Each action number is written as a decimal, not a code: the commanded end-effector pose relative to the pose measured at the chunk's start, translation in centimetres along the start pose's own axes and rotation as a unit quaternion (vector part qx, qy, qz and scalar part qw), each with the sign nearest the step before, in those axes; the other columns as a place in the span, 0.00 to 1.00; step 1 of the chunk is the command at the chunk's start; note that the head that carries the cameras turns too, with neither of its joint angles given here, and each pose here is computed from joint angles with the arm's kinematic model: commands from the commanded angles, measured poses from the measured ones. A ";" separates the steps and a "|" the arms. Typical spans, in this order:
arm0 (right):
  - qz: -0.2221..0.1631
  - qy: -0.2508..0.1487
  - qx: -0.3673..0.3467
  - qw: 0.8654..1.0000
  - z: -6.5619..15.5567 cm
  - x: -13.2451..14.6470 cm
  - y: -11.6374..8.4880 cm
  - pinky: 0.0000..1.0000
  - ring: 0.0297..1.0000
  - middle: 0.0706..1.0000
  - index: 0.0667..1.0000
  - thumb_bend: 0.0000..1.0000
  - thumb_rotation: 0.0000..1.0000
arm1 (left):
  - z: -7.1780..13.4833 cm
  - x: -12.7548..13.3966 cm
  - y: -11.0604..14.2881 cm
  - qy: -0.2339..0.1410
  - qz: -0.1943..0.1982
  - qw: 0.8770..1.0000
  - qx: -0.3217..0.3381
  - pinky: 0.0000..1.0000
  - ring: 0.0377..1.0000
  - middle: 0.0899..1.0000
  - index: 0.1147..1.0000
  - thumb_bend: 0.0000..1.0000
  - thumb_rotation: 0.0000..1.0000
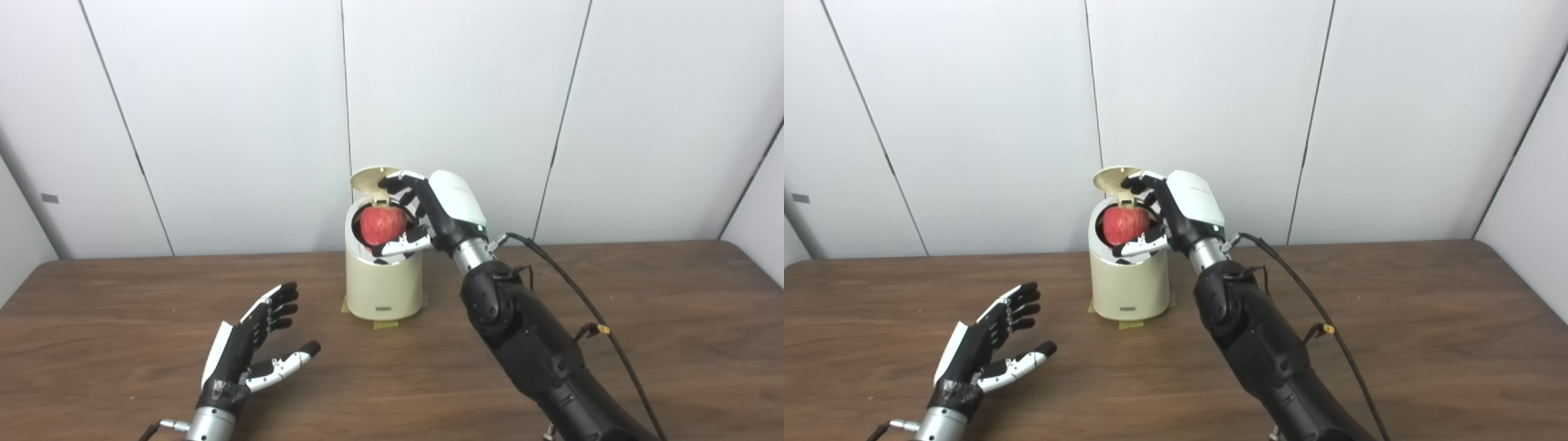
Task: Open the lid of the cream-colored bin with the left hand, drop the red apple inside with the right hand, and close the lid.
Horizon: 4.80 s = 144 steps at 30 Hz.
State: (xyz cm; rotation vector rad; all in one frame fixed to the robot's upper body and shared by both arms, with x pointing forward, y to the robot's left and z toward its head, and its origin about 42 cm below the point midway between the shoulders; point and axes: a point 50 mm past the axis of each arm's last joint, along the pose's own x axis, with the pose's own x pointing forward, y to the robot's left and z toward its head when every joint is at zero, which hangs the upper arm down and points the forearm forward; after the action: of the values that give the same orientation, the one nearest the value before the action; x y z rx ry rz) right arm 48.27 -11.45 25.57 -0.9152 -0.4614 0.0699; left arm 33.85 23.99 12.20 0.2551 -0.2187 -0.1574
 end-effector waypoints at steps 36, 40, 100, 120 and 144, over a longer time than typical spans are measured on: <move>-0.197 -0.001 0.348 0.917 -5.7 -11.5 -4.7 0.37 0.46 0.58 0.65 0.71 0.16 | -1.0 -0.5 -1.5 -0.001 -0.003 1.000 -0.014 0.79 0.82 0.85 0.85 0.65 0.08; -0.087 0.007 0.371 0.925 -7.0 -15.0 -3.3 0.49 0.59 0.68 0.69 0.75 0.29 | -0.8 -0.4 -1.6 -0.003 -0.002 1.000 -0.018 0.76 0.81 0.85 0.86 0.64 0.07; -0.043 0.046 0.429 0.901 -10.5 -19.4 0.3 0.64 0.73 0.82 0.82 0.81 0.50 | 19.2 20.6 1.1 -0.151 -0.121 0.891 0.412 0.78 0.91 0.92 0.90 0.89 0.43; -0.046 0.054 0.428 0.901 -10.5 -19.0 0.9 0.64 0.73 0.82 0.82 0.82 0.51 | 20.0 20.6 2.4 -0.151 -0.126 0.852 0.485 1.00 1.00 0.91 0.90 0.87 0.44; -0.056 0.065 0.421 0.903 -10.0 -18.7 1.1 0.62 0.72 0.81 0.80 0.84 0.53 | 19.1 19.2 3.2 -0.151 -0.146 0.862 0.461 0.96 0.93 0.89 0.88 0.87 0.41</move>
State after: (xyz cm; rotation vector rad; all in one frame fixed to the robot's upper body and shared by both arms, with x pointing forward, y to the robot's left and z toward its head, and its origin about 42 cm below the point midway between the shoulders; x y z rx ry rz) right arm 35.51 -23.39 12.46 -0.0491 -0.2790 0.1052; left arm 48.29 18.67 32.66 1.2234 -0.5217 -0.4170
